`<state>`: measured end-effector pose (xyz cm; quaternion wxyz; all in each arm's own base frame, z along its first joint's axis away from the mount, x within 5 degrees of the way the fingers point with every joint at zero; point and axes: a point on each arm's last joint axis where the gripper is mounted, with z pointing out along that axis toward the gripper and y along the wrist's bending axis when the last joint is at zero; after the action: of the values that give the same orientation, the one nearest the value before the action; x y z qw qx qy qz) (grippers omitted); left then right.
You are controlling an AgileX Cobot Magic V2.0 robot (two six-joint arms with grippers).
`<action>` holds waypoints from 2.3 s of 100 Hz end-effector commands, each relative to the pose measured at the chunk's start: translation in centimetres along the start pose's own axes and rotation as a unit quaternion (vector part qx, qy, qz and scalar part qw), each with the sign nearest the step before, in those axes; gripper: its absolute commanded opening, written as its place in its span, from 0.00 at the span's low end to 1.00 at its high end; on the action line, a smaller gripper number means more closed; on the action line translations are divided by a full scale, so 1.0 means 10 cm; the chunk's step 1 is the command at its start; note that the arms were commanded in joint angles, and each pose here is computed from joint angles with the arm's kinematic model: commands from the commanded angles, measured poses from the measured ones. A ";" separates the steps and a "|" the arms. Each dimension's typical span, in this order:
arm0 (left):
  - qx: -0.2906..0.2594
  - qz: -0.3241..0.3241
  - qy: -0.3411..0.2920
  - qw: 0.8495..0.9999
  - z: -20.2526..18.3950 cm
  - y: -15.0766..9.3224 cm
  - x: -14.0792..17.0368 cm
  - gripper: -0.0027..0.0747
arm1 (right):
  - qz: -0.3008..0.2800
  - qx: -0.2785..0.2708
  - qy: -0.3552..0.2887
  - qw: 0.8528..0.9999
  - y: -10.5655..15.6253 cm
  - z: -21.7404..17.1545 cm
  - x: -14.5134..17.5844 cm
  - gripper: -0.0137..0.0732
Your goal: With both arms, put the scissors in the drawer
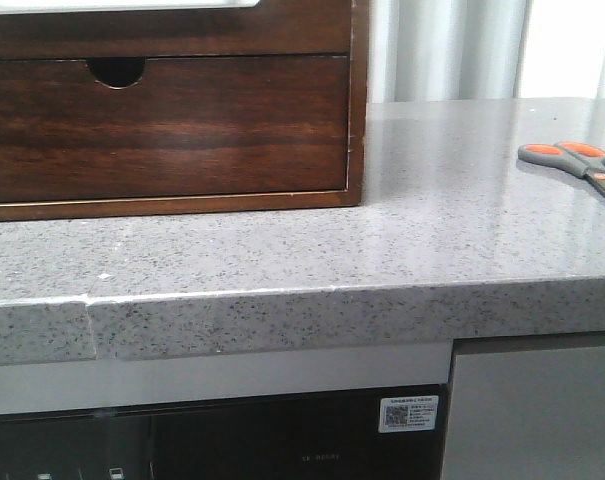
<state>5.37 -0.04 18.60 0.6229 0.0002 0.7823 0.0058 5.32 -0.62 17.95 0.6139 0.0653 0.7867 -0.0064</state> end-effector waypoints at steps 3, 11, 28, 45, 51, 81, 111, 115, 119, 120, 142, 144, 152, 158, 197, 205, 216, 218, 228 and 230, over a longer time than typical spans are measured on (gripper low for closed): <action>-0.003 -0.005 -0.038 0.999 0.00 0.00 0.00 0.01 | -0.013 0.002 -0.009 1.000 -0.01 0.01 0.07 0.08; -0.003 -0.005 -0.042 0.999 -0.01 0.00 -0.01 0.01 | -0.007 0.000 -0.012 1.000 -0.01 0.01 0.07 0.08; -0.006 -0.005 -0.073 0.997 -0.01 0.01 -0.06 0.01 | -0.039 0.006 -0.033 0.999 -0.01 0.01 0.03 0.08; -0.007 -0.005 -0.095 0.995 -0.02 0.01 -0.10 0.01 | -0.045 0.002 -0.061 0.997 0.00 0.01 -0.02 0.08; -0.008 -0.005 -0.099 0.995 -0.02 0.01 -0.11 0.01 | -0.047 -0.003 -0.083 0.995 0.01 0.00 -0.06 0.08; -0.008 -0.010 -0.120 0.993 -0.03 0.02 -0.15 0.01 | -0.070 -0.008 -0.129 0.989 0.03 -0.02 -0.15 0.08; -0.002 -0.047 -0.165 0.985 -0.10 0.02 -0.34 0.01 | -0.071 -0.027 -0.205 0.976 0.07 -0.07 -0.28 0.08; -0.001 -0.045 -0.174 0.984 -0.14 0.02 -0.40 0.01 | -0.071 -0.026 -0.203 0.976 0.07 -0.07 -0.29 0.08; 0.001 -0.047 -0.179 0.983 -0.17 0.01 -0.47 0.01 | -0.069 -0.025 -0.203 0.976 0.07 -0.08 -0.32 0.08; 0.002 -0.047 -0.179 0.983 -0.19 0.01 -0.50 0.01 | -0.069 -0.025 -0.203 0.976 0.07 -0.08 -0.32 0.08; 0.009 0.013 -0.122 0.992 -0.32 -0.02 -0.86 0.01 | -0.044 -0.014 -0.160 0.986 0.06 -0.14 -0.59 0.08; 0.011 0.009 -0.122 0.992 -0.32 -0.02 -0.89 0.01 | -0.036 -0.014 -0.151 0.988 0.06 -0.14 -0.62 0.08; 0.016 -0.005 -0.128 0.992 -0.33 -0.02 -1.02 0.01 | -0.007 -0.015 -0.121 0.993 0.07 -0.15 -0.75 0.08; 0.021 -0.021 -0.133 0.991 -0.31 -0.03 -1.09 0.01 | 0.004 -0.016 -0.102 0.995 0.08 -0.12 -0.84 0.08; 0.001 -0.047 -0.211 0.976 -0.23 0.03 -1.30 0.26 | 0.003 -0.011 -0.062 0.998 0.10 -0.01 -1.06 0.08; -0.002 -0.047 -0.217 0.975 -0.22 0.03 -1.32 0.42 | 0.002 -0.011 -0.062 0.998 0.10 -0.01 -1.06 0.08; -0.005 -0.048 -0.213 0.976 -0.16 0.04 -1.33 0.47 | 0.002 -0.011 -0.062 0.998 0.10 -0.01 -1.06 0.08; -0.006 -0.048 -0.214 0.976 -0.16 0.04 -1.33 0.47 | 0.002 -0.011 -0.062 0.998 0.10 -0.01 -1.06 0.08; -0.011 -0.037 -0.204 0.978 -0.08 0.05 -1.34 0.47 | 0.003 -0.010 -0.060 0.998 0.10 -0.01 -1.06 0.08; -0.013 -0.032 -0.203 0.979 -0.06 0.05 -1.34 0.47 | 0.003 -0.010 -0.059 0.998 0.10 -0.01 -1.06 0.08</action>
<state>7.21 0.10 30.06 0.7390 -0.0298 0.6728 -0.0193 7.58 -0.70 26.63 0.6300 0.0662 0.7738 -0.0012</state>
